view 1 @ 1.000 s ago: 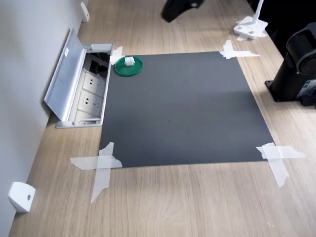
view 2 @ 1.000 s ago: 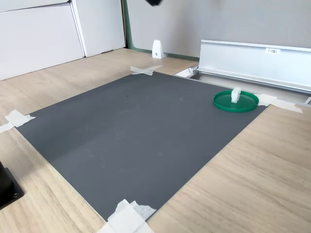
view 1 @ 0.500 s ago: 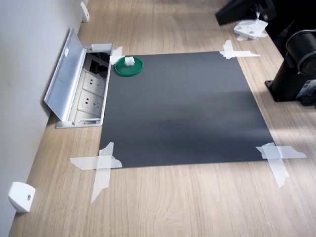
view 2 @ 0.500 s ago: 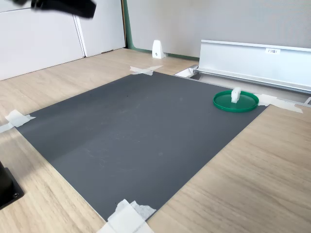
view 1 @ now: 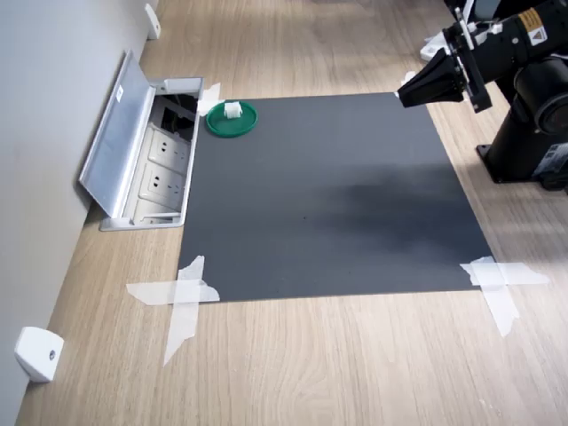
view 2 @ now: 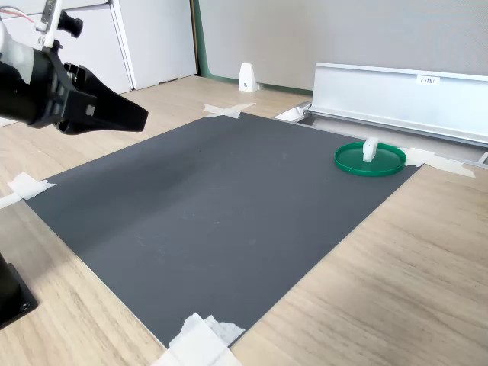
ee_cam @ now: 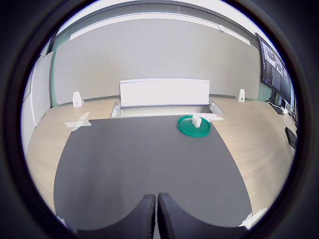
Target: Grasp a white terminal and put it on the green lid.
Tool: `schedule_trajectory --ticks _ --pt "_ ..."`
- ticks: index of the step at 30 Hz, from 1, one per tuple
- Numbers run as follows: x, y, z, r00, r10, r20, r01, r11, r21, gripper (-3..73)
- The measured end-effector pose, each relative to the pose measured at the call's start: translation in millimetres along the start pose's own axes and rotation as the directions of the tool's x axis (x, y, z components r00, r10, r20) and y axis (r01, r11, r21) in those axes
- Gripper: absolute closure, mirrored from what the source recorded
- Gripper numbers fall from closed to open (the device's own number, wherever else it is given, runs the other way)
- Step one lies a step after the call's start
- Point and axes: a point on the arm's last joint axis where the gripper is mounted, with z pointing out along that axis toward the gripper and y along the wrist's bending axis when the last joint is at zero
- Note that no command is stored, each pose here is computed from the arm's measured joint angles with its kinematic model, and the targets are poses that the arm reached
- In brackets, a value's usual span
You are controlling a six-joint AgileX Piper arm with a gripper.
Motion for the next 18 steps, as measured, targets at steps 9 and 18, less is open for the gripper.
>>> schedule_trajectory --ticks 9,18 --pt "-0.4 -0.8 0.0 1.0 -0.022 0.004 0.022 1.0 0.008 70.2" --pt "-0.4 -0.8 0.0 1.0 -0.024 0.004 0.024 1.0 0.009 70.2"
